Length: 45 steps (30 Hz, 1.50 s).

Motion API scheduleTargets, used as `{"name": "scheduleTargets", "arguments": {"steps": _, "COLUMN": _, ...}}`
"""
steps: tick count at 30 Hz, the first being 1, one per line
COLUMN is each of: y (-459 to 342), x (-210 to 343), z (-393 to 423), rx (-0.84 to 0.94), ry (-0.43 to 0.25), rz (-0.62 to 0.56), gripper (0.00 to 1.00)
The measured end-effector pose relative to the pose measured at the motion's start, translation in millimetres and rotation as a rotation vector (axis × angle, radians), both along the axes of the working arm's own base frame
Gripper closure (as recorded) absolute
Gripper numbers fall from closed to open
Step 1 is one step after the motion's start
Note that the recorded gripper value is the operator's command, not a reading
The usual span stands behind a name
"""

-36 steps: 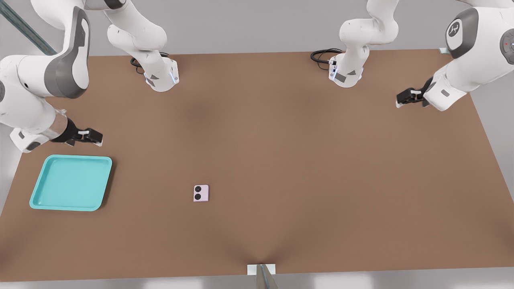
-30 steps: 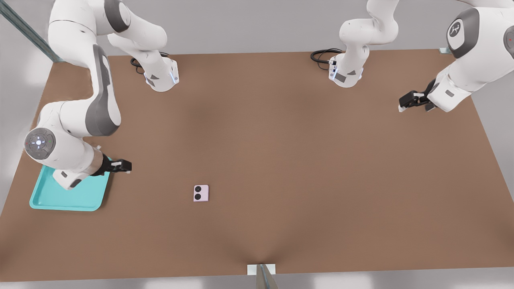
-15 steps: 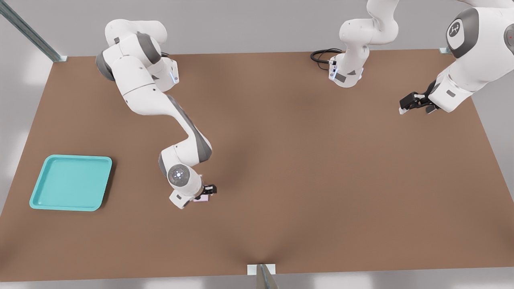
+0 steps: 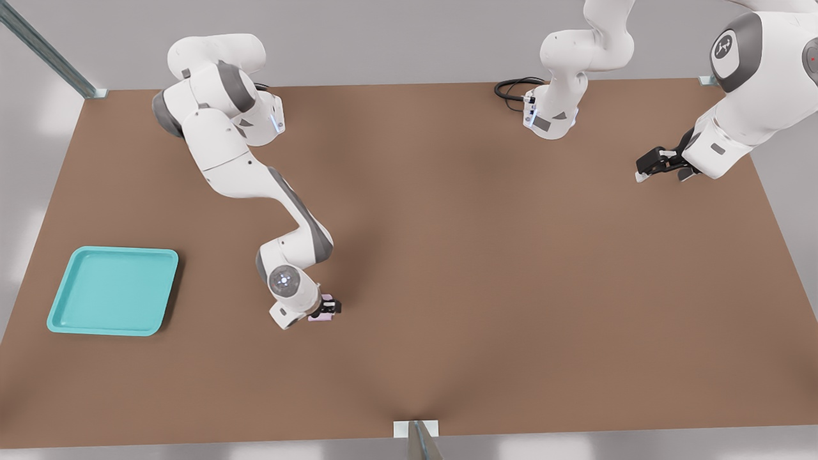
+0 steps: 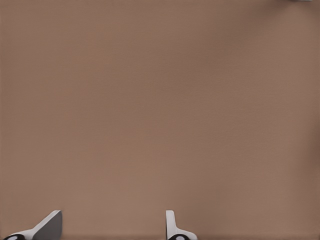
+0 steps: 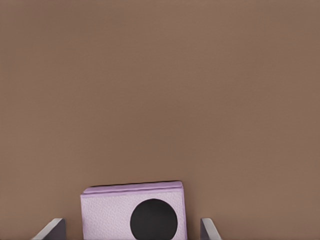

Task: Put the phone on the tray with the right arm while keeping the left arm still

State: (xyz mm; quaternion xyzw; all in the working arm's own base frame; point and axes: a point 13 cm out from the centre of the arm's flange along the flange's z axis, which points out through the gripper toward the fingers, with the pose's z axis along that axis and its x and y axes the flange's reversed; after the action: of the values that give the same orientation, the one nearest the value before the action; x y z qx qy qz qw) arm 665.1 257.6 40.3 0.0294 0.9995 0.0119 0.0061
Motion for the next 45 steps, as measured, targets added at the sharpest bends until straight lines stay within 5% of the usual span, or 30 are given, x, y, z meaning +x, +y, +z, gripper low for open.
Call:
{"name": "scheduleTargets", "arguments": {"steps": 15, "y": 1, "x": -1, "z": -12, "rx": -0.026, "ry": -0.019, "rz": -0.005, "gripper": 0.07}}
{"name": "scheduleTargets", "arguments": {"steps": 21, "y": 2, "x": 0, "z": -11, "rx": -0.022, "ry": -0.026, "rz": -0.014, "gripper": 0.19}}
{"name": "scheduleTargets", "arguments": {"steps": 26, "y": -16, "x": 14, "z": 40, "rx": -0.016, "ry": -0.068, "rz": -0.037, "gripper": 0.19}}
{"name": "scheduleTargets", "arguments": {"steps": 30, "y": -102, "x": 19, "z": 85, "rx": -0.016, "ry": -0.068, "rz": -0.126, "gripper": 0.19}}
{"name": "scheduleTargets", "arguments": {"steps": 38, "y": -410, "x": -30, "z": 113, "rx": -0.063, "ry": -0.017, "rz": -0.347, "gripper": 0.19}}
{"name": "scheduleTargets", "arguments": {"steps": 45, "y": -552, "x": -62, "z": 65, "rx": -0.034, "ry": 0.024, "rz": -0.314, "gripper": 0.19}}
